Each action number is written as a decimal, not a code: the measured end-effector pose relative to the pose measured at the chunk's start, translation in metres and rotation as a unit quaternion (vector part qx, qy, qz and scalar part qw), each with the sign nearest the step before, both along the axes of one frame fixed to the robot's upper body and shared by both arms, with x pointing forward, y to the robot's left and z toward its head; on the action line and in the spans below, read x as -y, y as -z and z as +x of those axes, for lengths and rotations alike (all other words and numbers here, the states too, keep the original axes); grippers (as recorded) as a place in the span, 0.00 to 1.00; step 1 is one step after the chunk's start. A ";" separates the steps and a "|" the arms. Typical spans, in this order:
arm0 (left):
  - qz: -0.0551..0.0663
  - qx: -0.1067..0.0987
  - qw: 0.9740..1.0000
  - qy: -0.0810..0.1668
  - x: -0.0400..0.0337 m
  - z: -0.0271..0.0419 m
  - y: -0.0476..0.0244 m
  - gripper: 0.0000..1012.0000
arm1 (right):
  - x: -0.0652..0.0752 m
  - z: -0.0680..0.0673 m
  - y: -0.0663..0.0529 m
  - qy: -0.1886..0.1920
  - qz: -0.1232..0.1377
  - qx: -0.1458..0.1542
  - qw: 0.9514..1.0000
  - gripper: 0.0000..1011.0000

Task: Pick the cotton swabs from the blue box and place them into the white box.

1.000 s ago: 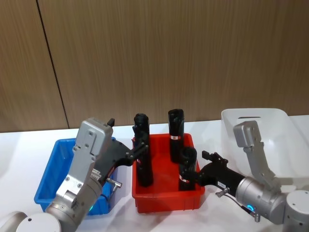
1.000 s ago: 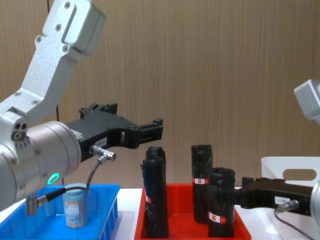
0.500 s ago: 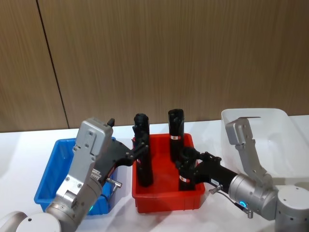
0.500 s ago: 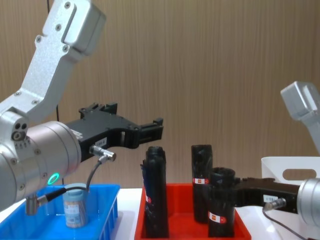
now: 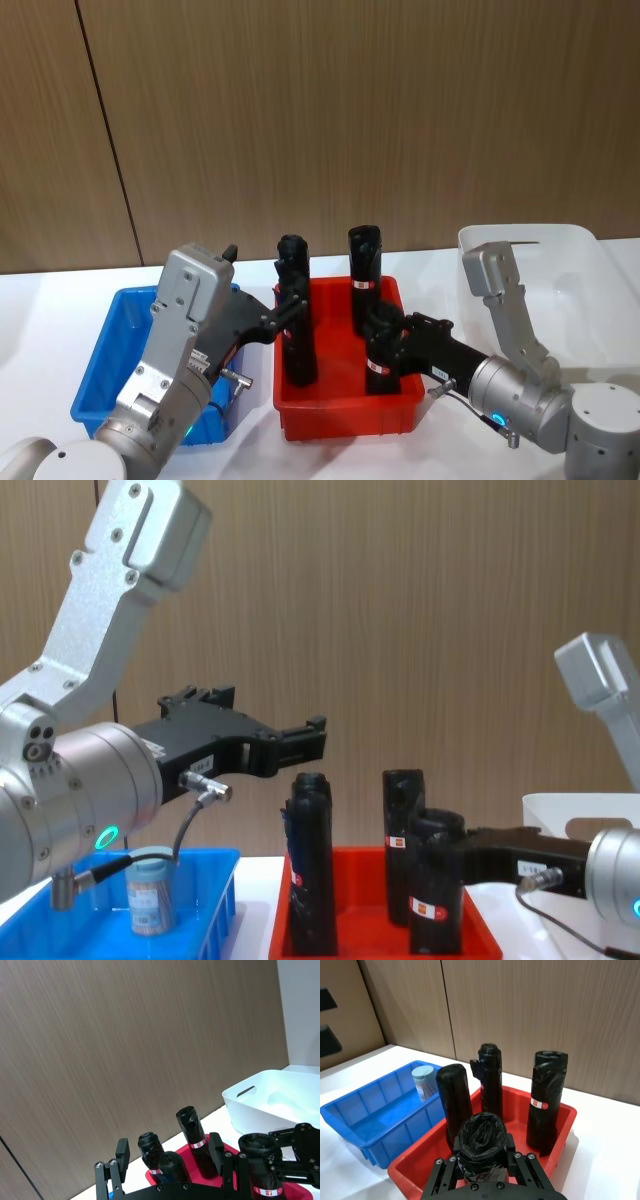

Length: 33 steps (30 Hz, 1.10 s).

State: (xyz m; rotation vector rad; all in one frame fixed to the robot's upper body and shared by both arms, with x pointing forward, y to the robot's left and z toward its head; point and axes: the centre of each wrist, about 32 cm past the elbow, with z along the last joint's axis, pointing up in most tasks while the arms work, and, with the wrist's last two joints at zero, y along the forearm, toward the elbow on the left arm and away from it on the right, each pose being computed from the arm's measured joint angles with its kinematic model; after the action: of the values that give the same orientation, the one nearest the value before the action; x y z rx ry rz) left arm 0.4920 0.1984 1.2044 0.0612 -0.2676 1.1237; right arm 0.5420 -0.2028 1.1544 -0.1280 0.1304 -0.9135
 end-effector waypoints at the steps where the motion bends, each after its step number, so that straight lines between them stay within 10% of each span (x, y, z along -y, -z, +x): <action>1: 0.000 0.000 1.000 0.000 0.0000 0.0000 0.0000 0.99 | 0.000 0.000 0.000 0.000 0.000 0.000 1.000 0.45; 33: 0.000 0.000 1.000 0.000 0.0000 0.0000 0.0000 0.99 | 0.031 0.000 -0.082 0.079 0.012 0.140 0.987 0.36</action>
State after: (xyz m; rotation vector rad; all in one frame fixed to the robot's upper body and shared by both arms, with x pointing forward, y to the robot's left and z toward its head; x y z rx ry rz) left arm 0.4920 0.1984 1.2044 0.0612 -0.2676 1.1237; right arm 0.5415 -0.2341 1.2360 0.0349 -0.1116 -1.0779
